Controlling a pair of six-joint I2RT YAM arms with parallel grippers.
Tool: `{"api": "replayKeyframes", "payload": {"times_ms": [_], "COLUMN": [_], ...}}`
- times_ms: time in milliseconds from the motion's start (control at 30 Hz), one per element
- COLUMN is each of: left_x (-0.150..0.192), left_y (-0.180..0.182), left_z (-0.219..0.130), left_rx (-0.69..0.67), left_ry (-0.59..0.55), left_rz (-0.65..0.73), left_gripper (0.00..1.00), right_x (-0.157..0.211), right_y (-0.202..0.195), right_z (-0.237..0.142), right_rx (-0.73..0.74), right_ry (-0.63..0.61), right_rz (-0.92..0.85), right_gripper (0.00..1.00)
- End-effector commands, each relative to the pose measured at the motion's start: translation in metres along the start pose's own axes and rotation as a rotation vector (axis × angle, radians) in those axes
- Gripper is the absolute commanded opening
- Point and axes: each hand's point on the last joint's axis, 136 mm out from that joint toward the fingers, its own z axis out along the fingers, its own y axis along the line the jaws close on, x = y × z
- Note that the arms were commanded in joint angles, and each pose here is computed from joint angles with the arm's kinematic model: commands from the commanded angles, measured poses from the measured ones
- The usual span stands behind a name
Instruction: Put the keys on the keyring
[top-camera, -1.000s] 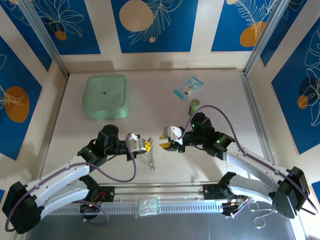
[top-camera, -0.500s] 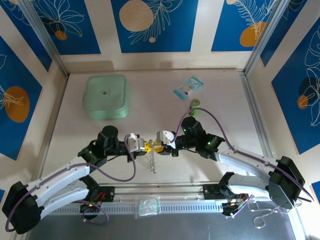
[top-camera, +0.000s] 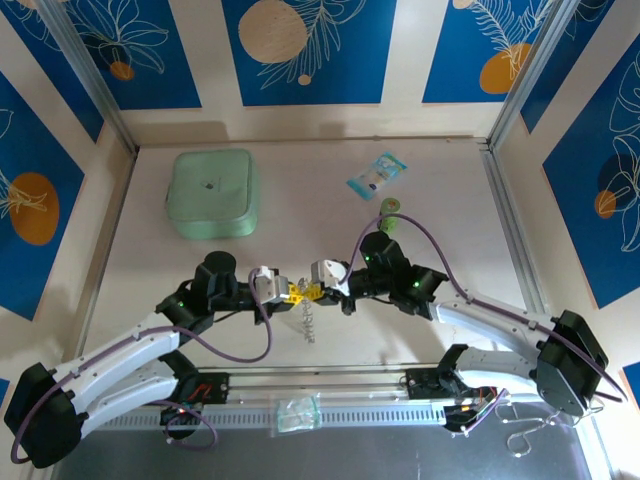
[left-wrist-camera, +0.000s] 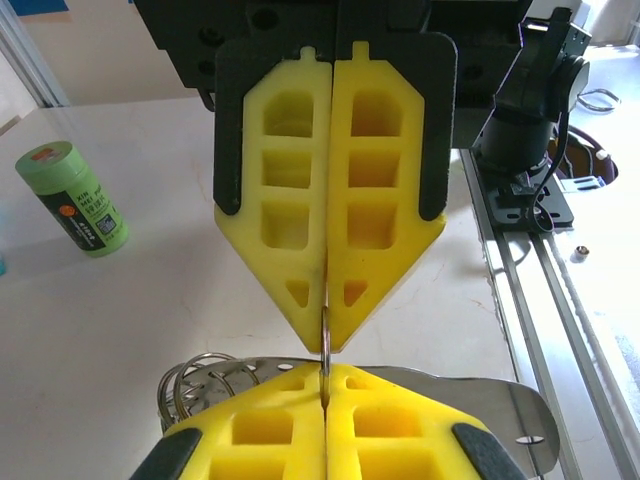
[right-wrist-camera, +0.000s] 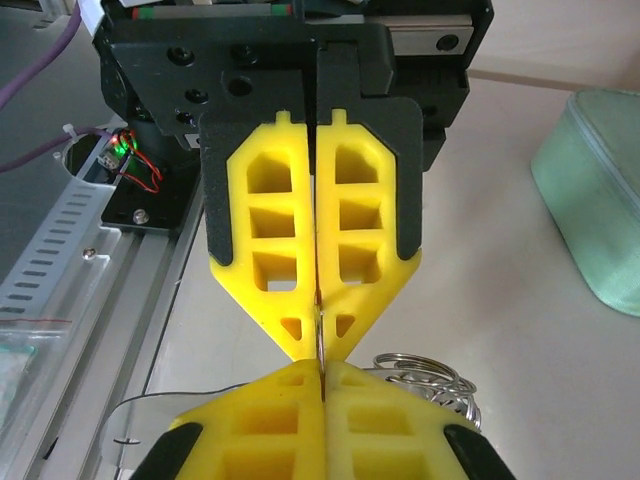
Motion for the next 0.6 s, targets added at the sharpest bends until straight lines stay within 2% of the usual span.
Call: {"api": "replayKeyframes", "payload": {"times_ms": [0,200,333,433,500,567], "left_x": [-0.015,-0.018,-0.018,-0.019,-0.018,-0.017], "left_y": [-0.004,-0.004,-0.002,0.003,0.009,0.019], "left_z": [0.001,0.002,0.001,-0.001,-0.002,-0.004], "left_rx": [0.029,0.032,0.023,-0.020,-0.058,-0.113], "left_ry": [-0.053,-0.057,-0.054,-0.050,-0.044,-0.035], "left_rz": [0.025,0.028,0.035,0.033,0.000,-0.059], "left_gripper": [0.09,0.13,0.00,0.00,0.00,0.00], "right_x": [-0.017,-0.017,-0.015,-0.015,-0.014,-0.002], "right_y": [0.005,0.009,0.005,-0.007,-0.018,-0.038], "right_z": [0.002,0.005,0.003,-0.012,-0.029,-0.045], "right_rx": [-0.047,-0.075,-0.051,0.030,0.107,0.244], "right_ry": [-0.030,-0.023,-0.012,-0.053,-0.087,-0.089], "right_rz": [-0.018,-0.012,-0.008,0.043,0.122,0.285], "right_gripper": [0.00,0.00,0.01,0.30,0.37,0.44]}}
